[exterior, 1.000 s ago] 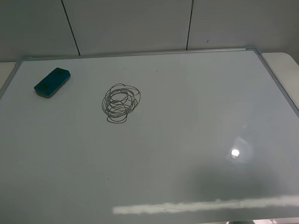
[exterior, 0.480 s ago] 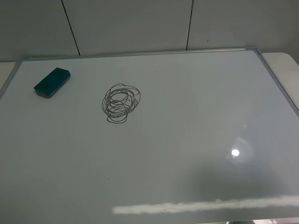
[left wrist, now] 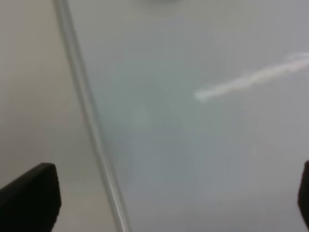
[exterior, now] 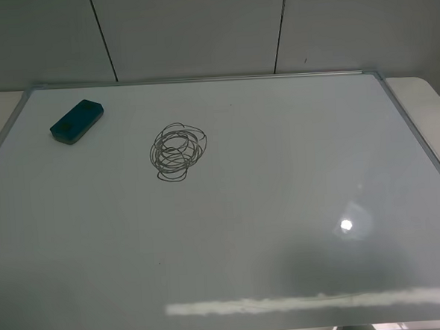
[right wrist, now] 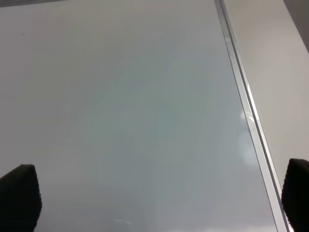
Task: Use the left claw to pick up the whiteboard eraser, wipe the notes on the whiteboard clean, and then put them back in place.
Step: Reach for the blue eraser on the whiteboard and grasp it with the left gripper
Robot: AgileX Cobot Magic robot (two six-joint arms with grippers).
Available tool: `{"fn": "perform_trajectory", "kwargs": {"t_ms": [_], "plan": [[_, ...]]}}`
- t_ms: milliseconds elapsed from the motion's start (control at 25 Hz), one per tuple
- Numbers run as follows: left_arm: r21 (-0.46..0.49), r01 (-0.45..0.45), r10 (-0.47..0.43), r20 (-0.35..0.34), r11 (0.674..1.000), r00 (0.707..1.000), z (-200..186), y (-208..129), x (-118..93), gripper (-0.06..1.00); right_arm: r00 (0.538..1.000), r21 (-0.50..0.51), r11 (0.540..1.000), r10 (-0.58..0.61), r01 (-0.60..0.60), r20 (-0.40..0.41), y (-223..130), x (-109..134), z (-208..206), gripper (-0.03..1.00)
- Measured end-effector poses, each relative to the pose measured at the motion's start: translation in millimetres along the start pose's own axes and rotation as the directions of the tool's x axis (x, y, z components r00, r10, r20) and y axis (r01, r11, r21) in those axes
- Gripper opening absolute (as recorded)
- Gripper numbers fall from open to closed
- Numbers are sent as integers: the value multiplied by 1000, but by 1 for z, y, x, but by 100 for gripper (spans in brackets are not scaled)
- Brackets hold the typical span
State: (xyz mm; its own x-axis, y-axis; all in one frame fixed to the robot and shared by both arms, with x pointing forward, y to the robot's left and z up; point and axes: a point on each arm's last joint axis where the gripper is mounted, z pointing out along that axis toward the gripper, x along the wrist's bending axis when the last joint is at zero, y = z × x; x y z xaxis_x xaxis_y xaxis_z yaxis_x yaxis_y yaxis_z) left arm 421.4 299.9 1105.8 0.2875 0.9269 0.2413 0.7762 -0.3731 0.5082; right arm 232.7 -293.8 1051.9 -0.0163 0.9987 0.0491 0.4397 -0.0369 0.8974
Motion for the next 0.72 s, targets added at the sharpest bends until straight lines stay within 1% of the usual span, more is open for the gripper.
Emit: {"fn": "perform_trajectory", "kwargs": {"t_ms": [80, 200, 240, 320, 480, 720], "plan": [[52, -45, 43, 40, 998, 998, 22, 18, 4, 99, 1000, 0, 1000, 0, 0, 0, 0, 0, 0, 99], [73, -96, 90, 79, 993, 993, 45, 45, 10, 99, 1000, 0, 1000, 0, 0, 0, 0, 0, 0, 99], [94, -110, 101, 97, 989, 990, 58, 53, 11, 99, 1000, 0, 1000, 0, 0, 0, 0, 0, 0, 99], [101, -118, 107, 108, 988, 988, 70, 69, 15, 99, 1000, 0, 1000, 0, 0, 0, 0, 0, 0, 99], [147, -137, 118, 134, 980, 984, 108, 93, 22, 99, 1000, 0, 1000, 0, 0, 0, 0, 0, 0, 99], [202, -150, 118, 161, 968, 980, 165, 115, 26, 99, 1000, 0, 1000, 0, 0, 0, 0, 0, 0, 99]]}}
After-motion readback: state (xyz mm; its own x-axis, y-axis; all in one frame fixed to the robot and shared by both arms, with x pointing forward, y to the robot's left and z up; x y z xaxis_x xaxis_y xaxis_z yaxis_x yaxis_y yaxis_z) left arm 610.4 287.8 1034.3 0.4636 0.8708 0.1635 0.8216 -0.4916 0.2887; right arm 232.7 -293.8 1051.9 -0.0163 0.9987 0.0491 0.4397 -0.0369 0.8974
